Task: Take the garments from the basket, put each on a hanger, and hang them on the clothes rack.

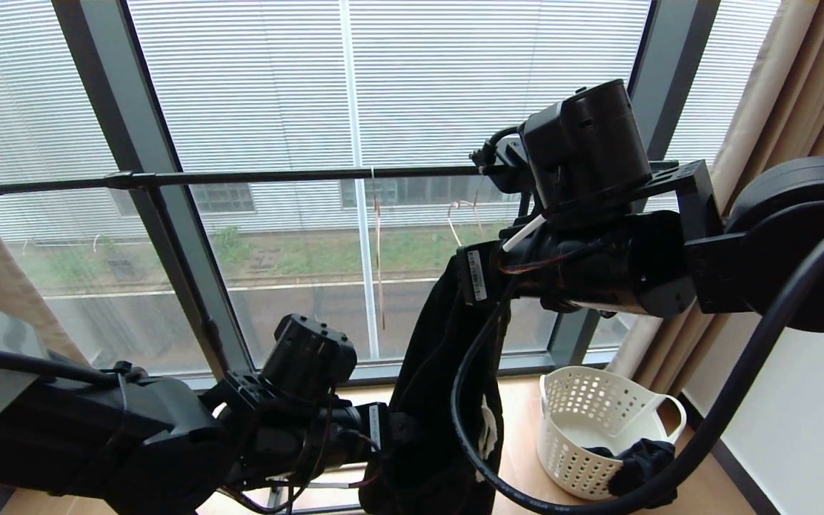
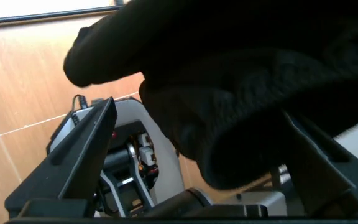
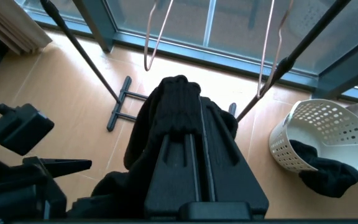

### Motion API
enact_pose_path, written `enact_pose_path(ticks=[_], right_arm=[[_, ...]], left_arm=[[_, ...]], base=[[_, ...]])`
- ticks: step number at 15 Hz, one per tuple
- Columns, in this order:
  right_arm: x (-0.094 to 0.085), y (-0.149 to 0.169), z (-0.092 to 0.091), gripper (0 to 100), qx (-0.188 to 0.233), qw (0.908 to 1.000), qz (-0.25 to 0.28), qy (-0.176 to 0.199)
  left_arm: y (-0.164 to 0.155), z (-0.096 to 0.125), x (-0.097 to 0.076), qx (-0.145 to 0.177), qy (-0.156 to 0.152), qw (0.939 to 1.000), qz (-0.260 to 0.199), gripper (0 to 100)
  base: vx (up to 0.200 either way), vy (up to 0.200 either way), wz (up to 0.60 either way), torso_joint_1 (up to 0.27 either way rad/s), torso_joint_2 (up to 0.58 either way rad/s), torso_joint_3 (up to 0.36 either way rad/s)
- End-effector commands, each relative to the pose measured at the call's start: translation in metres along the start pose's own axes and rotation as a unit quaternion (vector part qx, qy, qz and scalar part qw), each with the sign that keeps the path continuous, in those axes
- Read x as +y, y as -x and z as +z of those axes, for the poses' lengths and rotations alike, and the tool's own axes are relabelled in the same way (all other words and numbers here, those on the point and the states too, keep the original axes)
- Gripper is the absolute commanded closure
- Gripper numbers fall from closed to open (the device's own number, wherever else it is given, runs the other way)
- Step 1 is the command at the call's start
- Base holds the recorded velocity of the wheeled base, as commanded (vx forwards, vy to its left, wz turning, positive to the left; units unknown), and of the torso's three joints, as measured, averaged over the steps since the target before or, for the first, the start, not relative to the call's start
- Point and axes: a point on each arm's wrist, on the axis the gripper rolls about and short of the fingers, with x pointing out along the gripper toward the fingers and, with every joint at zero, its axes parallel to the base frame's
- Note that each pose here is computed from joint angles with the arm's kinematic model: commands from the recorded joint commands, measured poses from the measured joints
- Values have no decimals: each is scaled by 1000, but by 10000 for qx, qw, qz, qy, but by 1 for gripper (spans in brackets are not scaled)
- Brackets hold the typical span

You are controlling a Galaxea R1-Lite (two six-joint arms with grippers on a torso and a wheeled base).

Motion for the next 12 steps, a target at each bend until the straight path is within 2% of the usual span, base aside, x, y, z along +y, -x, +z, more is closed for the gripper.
enact_pose_path(ticks=[1,2,3,7,8,10,12], right_arm=[[-2,5,3,100,-67,10000,12,-38],[-3,8,5,100,-101,9999,22,-45],[-5,8,6,100,-109,9999,-2,-71],[-31,-1,13,100,-155,9989,-365,-256],[-44,-1,18,100,-200,9978,-530,-332],[-64,3,23,100,-263,9963,-801,-179],[-81,12,24,100,-280,9946,-995,-42]], left_arm=[[-18,-8,5,165,-15,9994,316,0],[-21,-10,6,183,-26,9990,405,0],[-21,-11,7,182,-26,9988,443,100],[-18,-9,7,-41,-33,9980,635,100],[-8,-4,4,-333,-43,9968,731,100],[13,3,-1,-610,-81,9964,583,100],[44,21,-7,-934,-425,9935,484,100]], base=[[0,0,0,0,0,0],[0,0,0,0,0,0],[0,0,0,0,0,0],[0,0,0,0,0,0],[0,0,0,0,0,0],[0,0,0,0,0,0],[0,0,0,0,0,0]])
